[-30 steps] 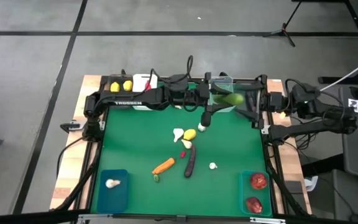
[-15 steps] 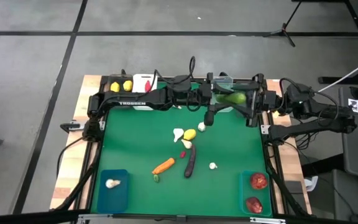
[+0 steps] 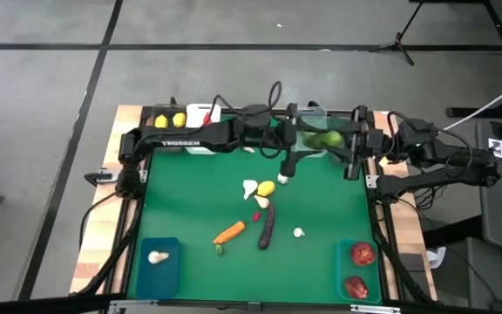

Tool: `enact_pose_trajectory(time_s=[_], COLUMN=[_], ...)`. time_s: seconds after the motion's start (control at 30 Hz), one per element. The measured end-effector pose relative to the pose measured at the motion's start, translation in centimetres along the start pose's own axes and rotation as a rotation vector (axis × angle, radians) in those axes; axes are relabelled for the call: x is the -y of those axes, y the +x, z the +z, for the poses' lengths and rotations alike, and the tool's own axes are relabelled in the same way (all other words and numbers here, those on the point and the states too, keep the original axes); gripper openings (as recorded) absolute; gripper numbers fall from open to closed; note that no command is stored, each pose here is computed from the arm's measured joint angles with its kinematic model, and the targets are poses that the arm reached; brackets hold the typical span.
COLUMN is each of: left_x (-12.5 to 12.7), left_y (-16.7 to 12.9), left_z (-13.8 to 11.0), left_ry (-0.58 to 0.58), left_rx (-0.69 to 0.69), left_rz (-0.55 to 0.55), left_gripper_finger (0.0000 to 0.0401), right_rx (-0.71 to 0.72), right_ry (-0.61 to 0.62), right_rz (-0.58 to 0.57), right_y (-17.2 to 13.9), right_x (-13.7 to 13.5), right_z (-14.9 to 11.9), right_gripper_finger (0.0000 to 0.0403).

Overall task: Sort produce into baskets
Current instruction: Put the cucumber into the transparent bin

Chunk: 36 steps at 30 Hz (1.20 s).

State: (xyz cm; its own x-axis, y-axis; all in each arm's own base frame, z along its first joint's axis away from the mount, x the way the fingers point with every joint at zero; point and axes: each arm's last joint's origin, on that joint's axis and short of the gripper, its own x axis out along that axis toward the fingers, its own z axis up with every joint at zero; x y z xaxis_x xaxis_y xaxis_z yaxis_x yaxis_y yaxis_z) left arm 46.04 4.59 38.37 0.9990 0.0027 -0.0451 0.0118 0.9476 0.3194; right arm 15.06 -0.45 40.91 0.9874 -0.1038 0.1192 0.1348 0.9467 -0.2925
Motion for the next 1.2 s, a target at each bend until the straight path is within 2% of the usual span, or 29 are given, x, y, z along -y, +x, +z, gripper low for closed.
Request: enact_pose_trajectory(time_s=[0.17, 0.3, 0.4, 0.53, 0.73, 0.83, 0.93, 1.07, 1.2], left_x=[-1.0, -3.5, -4.9, -5.7, -5.9, -5.7, -5.6, -5.3, -4.5], left_y=[-3.0, -6.3, -8.4, -9.6, -10.7, -10.8, -10.9, -10.7, -10.6], left_z=[-1.0, -0.8, -0.4, -0.1, 0.6, 0.3, 0.2, 0.0, -1.9], left_ry=[0.078, -0.022, -0.093, -0.135, -0.146, -0.148, -0.172, -0.193, -0.215], left_rx=[-0.376, -0.551, -0.595, -0.606, -0.607, -0.642, -0.647, -0.617, -0.639], left_rz=[0.101, 0.251, 0.300, 0.323, 0.333, 0.313, 0.264, 0.183, 0.135], left_gripper_finger=[0.0285, 0.0293, 0.0294, 0.0294, 0.0294, 0.0294, 0.0294, 0.0294, 0.0294], right_rx=[-0.033, -0.205, -0.340, -0.509, -0.659, -0.670, -0.684, -0.694, -0.714], right_ry=[-0.004, -0.020, 0.001, 0.053, 0.255, 0.370, 0.465, 0.523, 0.547], right_rz=[-0.137, -0.334, -0.413, -0.498, -0.551, -0.567, -0.562, -0.497, -0.472], right_y=[-0.6, -0.7, 0.4, 2.1, 2.8, 2.5, 2.0, 2.0, 2.1], right_x=[0.5, 0.9, 1.0, 1.8, 4.2, 5.6, 6.8, 7.7, 8.1], right_z=[0.1, -1.1, -3.0, -7.3, -14.3, -16.8, -18.4, -19.4, -20.2], right_gripper_finger=[0.0155, 0.0164, 0.0161, 0.0160, 0.0188, 0.0190, 0.0188, 0.0192, 0.0220])
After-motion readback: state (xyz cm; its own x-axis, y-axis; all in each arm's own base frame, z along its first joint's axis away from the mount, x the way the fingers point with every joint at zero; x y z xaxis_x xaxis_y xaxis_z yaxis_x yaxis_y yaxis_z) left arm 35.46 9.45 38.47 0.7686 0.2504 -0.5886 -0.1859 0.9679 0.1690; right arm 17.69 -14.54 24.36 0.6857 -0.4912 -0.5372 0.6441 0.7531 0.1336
